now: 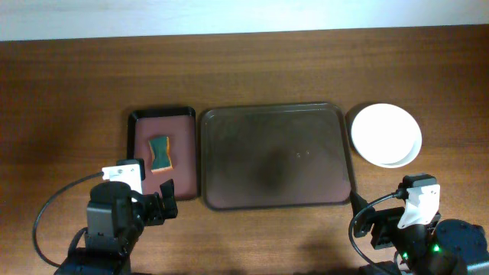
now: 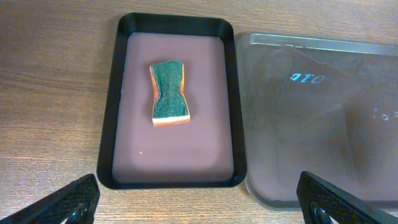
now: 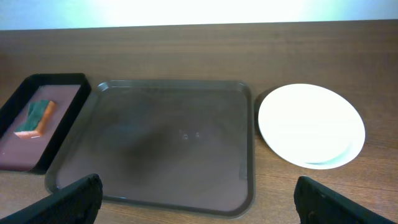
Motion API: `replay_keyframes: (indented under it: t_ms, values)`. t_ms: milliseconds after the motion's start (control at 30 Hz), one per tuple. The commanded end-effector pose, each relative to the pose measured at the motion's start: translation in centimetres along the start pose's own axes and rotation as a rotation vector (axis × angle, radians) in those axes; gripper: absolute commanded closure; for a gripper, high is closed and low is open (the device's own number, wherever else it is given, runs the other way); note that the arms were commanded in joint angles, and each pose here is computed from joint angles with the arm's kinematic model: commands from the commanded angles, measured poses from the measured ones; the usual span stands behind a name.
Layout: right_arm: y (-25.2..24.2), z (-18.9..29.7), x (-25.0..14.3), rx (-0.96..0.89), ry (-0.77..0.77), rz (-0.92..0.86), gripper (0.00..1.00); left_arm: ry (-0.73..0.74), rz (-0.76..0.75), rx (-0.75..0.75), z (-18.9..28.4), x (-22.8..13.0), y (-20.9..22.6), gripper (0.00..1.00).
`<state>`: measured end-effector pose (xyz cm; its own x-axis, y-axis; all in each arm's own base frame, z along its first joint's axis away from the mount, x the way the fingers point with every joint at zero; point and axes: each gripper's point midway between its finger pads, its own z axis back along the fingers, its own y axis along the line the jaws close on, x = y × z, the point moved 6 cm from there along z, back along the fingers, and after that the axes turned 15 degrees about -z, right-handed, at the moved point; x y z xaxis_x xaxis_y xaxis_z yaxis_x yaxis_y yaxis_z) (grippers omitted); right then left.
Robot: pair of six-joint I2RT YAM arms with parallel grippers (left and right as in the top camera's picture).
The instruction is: Clean dirty plates on tray and stack at the side
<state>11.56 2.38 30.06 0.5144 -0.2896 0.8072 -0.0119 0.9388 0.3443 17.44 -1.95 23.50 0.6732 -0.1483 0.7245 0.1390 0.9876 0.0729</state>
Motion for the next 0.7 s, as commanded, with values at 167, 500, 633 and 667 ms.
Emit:
replay_keyframes:
  t_ms: [167,500,633,667]
  values:
    - [-1.8,-1.7,-1.4,-0.06,-0.09,-0.008,0.01,0.002,0.0,-0.01,-0.1,-0.2,-0.1,0.0]
    - [-4.1,-10.2,-4.2,0.14,-0.59,0.028,0.01,0.002,0.0,-0.01,-0.1,-0.2,-0.1,0.0]
    - [-5.2,-11.9,-6.3,0.076,-0.499,0.101,0.01,0.002,0.0,-0.01,-0.1,-0.2,-0.1,0.0]
    - [-5.7,-12.5,-7.4,0.047,-0.436,0.094,0.01,0.002,0.0,-0.01,-0.1,-0.2,-0.1,0.0]
